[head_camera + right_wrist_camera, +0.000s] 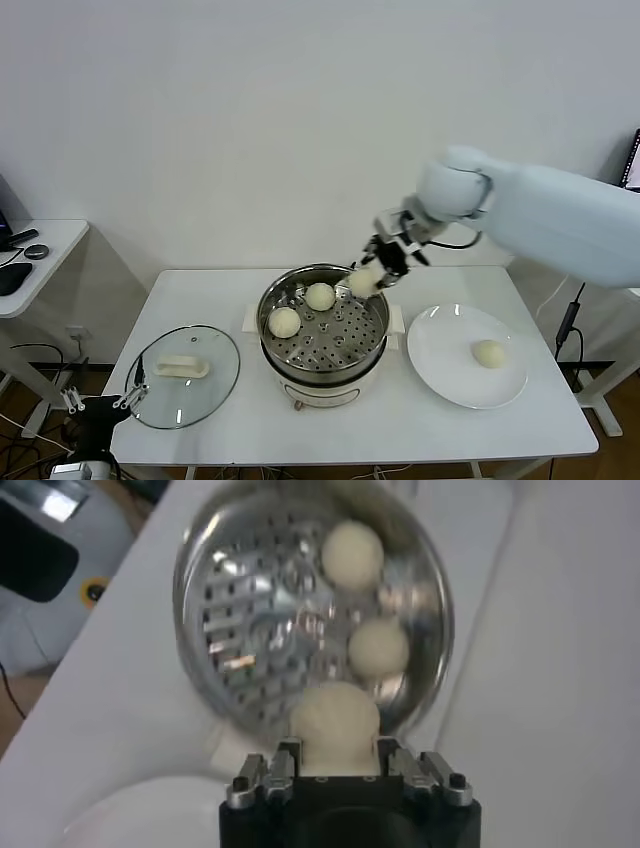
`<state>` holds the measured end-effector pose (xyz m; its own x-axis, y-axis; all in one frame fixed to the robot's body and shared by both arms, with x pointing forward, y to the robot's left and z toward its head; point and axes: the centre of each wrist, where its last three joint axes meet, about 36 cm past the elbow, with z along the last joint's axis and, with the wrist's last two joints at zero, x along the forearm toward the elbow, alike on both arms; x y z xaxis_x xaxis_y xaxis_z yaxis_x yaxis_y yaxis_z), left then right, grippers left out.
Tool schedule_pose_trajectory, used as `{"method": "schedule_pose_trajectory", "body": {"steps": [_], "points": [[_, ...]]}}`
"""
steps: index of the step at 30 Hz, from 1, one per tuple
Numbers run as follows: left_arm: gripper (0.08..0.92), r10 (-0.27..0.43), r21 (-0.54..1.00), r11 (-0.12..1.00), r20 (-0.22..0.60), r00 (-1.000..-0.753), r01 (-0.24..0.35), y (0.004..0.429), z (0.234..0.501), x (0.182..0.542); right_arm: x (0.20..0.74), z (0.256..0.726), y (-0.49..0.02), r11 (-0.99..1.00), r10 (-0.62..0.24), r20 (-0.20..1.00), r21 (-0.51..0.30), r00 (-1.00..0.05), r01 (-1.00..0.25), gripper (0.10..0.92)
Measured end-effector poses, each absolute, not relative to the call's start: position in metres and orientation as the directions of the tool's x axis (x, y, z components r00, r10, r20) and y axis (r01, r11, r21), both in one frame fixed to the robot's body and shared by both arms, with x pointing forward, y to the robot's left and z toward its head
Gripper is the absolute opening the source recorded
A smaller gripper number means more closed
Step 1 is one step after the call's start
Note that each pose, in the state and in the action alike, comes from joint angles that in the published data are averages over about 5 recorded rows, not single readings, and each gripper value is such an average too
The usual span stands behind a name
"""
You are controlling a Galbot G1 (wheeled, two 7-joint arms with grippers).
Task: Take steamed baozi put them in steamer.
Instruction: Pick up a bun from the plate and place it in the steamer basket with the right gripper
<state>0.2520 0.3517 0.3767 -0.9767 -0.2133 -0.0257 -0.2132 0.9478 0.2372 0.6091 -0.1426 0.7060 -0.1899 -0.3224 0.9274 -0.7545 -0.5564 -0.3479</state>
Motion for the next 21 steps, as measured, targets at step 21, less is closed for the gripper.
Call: {"method": "schedule_pose_trajectory", "body": {"steps": [21], "points": [[0.823, -0.239, 0.232, 0.943, -0.028, -0.971, -0.239, 0.353, 0.376, 0.247, 0.601, 0.626, -0.046, -0.963, -0.244, 0.97, -0.245, -0.019, -0.112, 0.568]]}}
